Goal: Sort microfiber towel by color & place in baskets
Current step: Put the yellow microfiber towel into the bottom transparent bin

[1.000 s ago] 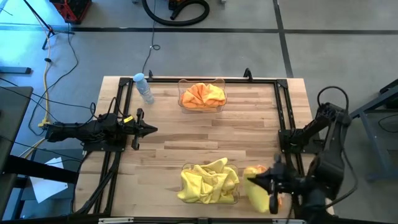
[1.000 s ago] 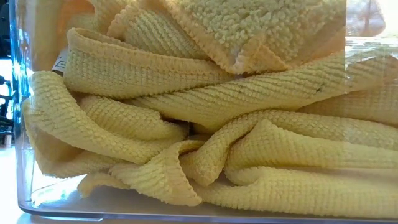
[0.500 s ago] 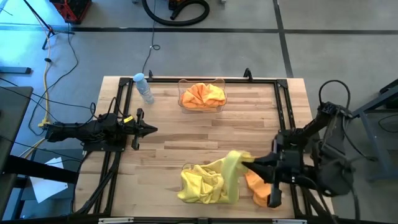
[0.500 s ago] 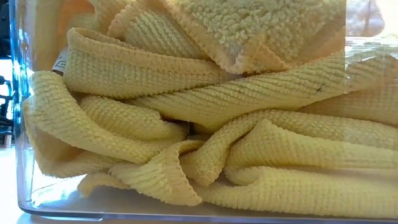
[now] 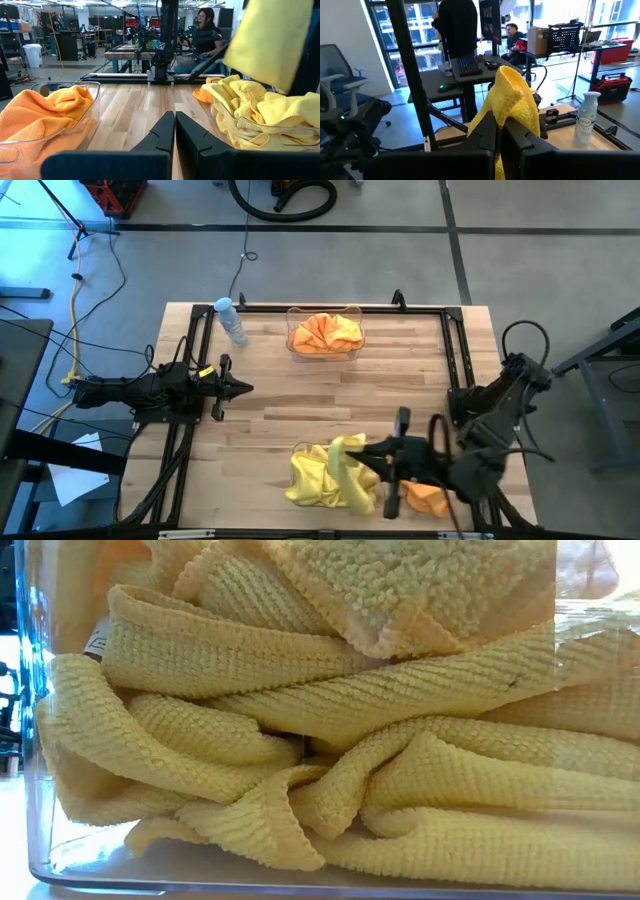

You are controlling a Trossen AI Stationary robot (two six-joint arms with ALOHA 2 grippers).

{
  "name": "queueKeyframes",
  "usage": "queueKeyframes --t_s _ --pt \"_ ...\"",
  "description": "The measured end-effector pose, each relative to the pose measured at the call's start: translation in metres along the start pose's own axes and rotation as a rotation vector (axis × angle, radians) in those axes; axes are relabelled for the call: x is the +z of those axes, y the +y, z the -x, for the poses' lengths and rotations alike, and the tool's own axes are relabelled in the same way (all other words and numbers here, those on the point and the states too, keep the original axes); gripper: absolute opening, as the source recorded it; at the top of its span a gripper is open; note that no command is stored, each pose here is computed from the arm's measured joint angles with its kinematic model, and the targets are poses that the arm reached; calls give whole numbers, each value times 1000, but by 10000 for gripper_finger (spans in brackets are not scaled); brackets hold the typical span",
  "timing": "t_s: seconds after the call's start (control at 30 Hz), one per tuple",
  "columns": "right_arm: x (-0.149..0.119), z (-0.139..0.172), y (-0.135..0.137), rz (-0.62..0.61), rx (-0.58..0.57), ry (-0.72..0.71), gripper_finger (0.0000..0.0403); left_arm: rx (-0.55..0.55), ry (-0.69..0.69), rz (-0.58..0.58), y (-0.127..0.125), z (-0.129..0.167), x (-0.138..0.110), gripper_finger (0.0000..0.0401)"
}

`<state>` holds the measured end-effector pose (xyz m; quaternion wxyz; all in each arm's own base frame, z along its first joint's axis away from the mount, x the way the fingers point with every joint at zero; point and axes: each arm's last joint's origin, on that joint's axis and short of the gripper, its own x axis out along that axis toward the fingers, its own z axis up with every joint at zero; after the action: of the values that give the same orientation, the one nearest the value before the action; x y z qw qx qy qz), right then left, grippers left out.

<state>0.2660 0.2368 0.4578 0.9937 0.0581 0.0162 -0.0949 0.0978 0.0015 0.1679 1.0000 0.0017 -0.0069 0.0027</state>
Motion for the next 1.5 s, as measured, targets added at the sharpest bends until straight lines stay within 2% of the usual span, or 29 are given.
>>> queueKeyframes --t_s 0.13,0.27,0.47,0.7,0.87,1.1,1.2,1.3,1.4,1.5 --pt "-4 -10 -1 3 -4 4 0 0 0 0 0 0 0 3" --pt "-6 -7 1 17 -25 12 0 0 0 0 0 0 0 3" --pt "-3 29 1 92 -178 5 0 0 0 0 0 0 0 3" --pt "12 63 -5 70 -269 -41 0 0 0 0 0 0 0 3" --pt "8 49 -5 28 -198 -21 0 0 0 0 0 0 0 3" --pt "-24 0 9 -131 -20 88 0 0 0 0 0 0 0 3" --pt "-34 -12 16 -205 21 111 0 0 0 0 0 0 0 3" --pt "-40 -9 21 -237 38 140 0 0 0 0 0 0 0 3" --pt "-46 0 21 -325 44 211 0 0 0 0 0 0 0 3" --pt "-57 10 14 -394 -23 305 0 0 0 0 0 0 0 3"
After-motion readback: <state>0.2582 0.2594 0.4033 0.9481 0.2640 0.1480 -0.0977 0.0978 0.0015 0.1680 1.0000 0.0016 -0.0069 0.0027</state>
